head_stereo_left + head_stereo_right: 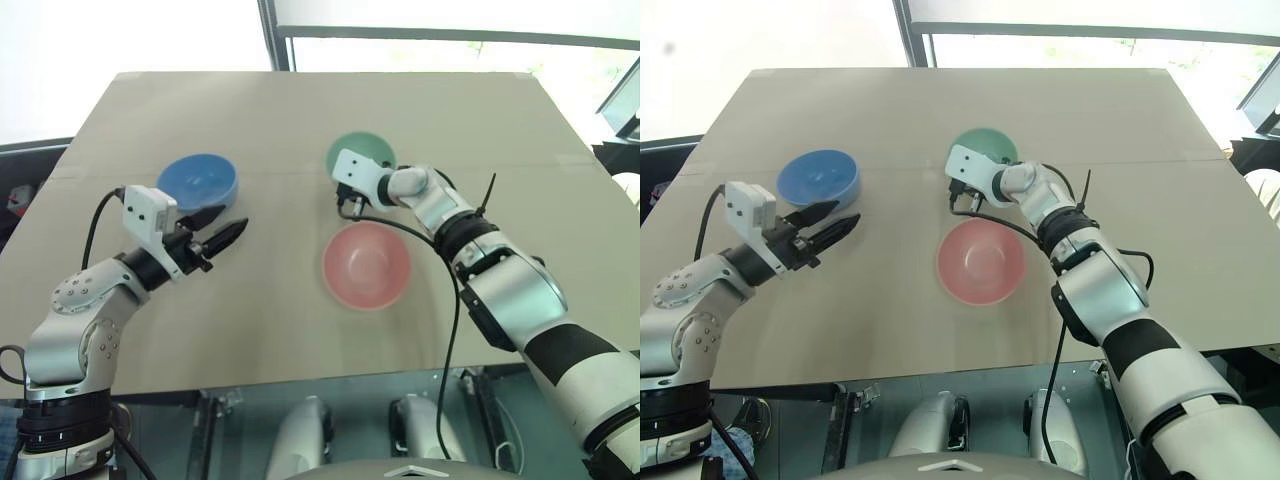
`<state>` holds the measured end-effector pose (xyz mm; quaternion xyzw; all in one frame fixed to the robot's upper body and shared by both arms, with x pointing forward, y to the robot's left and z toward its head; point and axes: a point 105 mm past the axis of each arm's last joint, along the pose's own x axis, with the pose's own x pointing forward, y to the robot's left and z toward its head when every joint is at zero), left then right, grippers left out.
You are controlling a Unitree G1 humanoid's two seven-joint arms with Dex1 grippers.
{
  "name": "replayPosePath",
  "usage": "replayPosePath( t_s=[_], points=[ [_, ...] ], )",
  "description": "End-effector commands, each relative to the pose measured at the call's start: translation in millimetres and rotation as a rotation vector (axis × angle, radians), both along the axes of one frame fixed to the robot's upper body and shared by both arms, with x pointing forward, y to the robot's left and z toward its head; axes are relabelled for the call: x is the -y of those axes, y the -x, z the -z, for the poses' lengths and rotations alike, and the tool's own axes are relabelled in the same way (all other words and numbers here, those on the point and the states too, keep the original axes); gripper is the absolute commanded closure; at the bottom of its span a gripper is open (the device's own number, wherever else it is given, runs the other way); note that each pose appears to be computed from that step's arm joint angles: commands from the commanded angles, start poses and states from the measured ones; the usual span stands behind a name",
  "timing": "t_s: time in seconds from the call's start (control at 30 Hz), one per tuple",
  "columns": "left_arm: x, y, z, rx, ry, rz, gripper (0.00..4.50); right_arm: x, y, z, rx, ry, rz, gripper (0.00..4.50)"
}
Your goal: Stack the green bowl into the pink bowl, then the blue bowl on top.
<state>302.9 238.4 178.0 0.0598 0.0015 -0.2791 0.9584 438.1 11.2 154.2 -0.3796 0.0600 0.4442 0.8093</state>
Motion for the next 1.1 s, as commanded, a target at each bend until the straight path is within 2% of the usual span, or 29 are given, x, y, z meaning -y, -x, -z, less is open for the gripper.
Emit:
replayPosePath(
  t_s=[0.03,0.17,0.3,0.4,0.5,0.7,0.77,0.97,1.1],
  points=[
    [-5.2,1.5,-10.1,0.04,-0.013,-0.007,1.82,-7.0,-2.3,-26.7,0.07,-0.033,-0.023,4.43],
    [-1.2,1.7,-11.7,0.05,-0.005,0.019,1.82,-9.6,-0.8,-42.5,0.112,-0.052,-0.056,4.43],
    [6.0,3.0,-14.3,0.068,0.012,0.061,1.82,-11.7,7.9,-71.0,0.175,-0.103,-0.129,4.43],
    [15.8,4.9,-17.5,0.086,0.029,0.118,1.82,-11.7,30.3,-103.5,0.252,-0.142,-0.217,4.43],
    [23.0,6.7,-19.2,0.094,0.039,0.168,1.82,-8.2,57.3,-115.2,0.264,-0.151,-0.281,4.43],
    [47.9,18.8,-15.1,0.067,0.054,0.367,1.82,12.7,134.0,-95.3,0.145,-0.062,-0.449,4.43],
    [51.2,18.3,-11.2,0.05,0.018,0.404,1.82,16.9,147.3,-93.5,0.104,-0.062,-0.46,4.43],
    [57.5,16.4,-6.6,0.022,-0.056,0.525,1.82,24.0,166.2,-77.1,-0.005,-0.026,-0.437,4.43],
    [59.1,12.5,-5.4,0.015,-0.068,0.567,1.82,22.1,171.2,-72.3,-0.049,-0.038,-0.419,3.18]
  ],
)
